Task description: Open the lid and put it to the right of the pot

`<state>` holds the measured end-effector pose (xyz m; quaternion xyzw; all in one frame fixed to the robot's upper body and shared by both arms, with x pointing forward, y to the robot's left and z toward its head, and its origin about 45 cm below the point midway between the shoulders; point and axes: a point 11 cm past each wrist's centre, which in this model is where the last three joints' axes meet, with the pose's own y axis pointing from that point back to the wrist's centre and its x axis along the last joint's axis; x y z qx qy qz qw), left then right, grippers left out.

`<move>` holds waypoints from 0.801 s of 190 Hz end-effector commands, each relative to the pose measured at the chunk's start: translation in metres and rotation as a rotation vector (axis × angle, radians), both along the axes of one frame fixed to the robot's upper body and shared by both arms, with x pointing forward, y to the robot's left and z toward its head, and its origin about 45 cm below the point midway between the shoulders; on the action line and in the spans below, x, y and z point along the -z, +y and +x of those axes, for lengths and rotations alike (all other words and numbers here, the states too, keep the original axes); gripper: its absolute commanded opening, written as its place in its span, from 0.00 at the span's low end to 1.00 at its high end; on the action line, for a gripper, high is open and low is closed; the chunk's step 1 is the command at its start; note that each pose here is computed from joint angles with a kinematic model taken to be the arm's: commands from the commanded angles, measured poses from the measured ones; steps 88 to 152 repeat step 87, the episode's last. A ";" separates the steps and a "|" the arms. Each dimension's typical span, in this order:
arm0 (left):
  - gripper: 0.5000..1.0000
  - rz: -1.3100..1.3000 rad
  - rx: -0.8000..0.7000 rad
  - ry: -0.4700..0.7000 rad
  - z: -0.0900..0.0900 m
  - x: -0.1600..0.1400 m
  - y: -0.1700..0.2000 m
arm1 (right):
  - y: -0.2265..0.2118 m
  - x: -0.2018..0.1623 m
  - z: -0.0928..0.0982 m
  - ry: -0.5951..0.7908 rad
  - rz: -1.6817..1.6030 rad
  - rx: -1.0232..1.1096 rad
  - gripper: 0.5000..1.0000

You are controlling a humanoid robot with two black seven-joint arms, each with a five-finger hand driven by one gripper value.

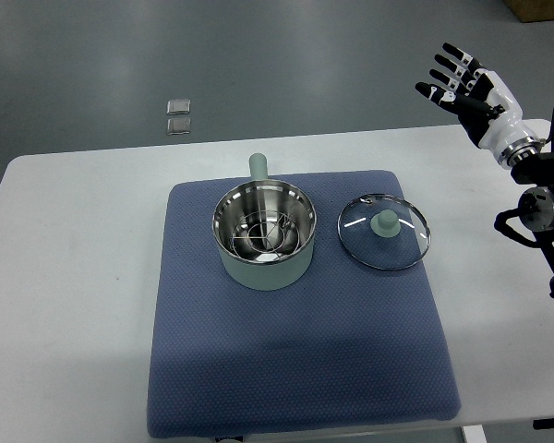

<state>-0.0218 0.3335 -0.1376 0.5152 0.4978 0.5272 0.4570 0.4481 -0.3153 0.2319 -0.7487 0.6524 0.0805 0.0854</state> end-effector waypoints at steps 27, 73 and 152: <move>1.00 0.000 0.000 0.000 0.000 0.000 0.000 | 0.010 0.041 -0.021 0.059 0.123 0.038 0.86; 1.00 0.000 0.000 0.000 0.000 0.000 0.000 | 0.024 0.068 -0.036 0.114 0.169 0.037 0.86; 1.00 0.000 0.000 0.001 0.000 0.000 0.000 | 0.025 0.069 -0.037 0.117 0.172 0.035 0.86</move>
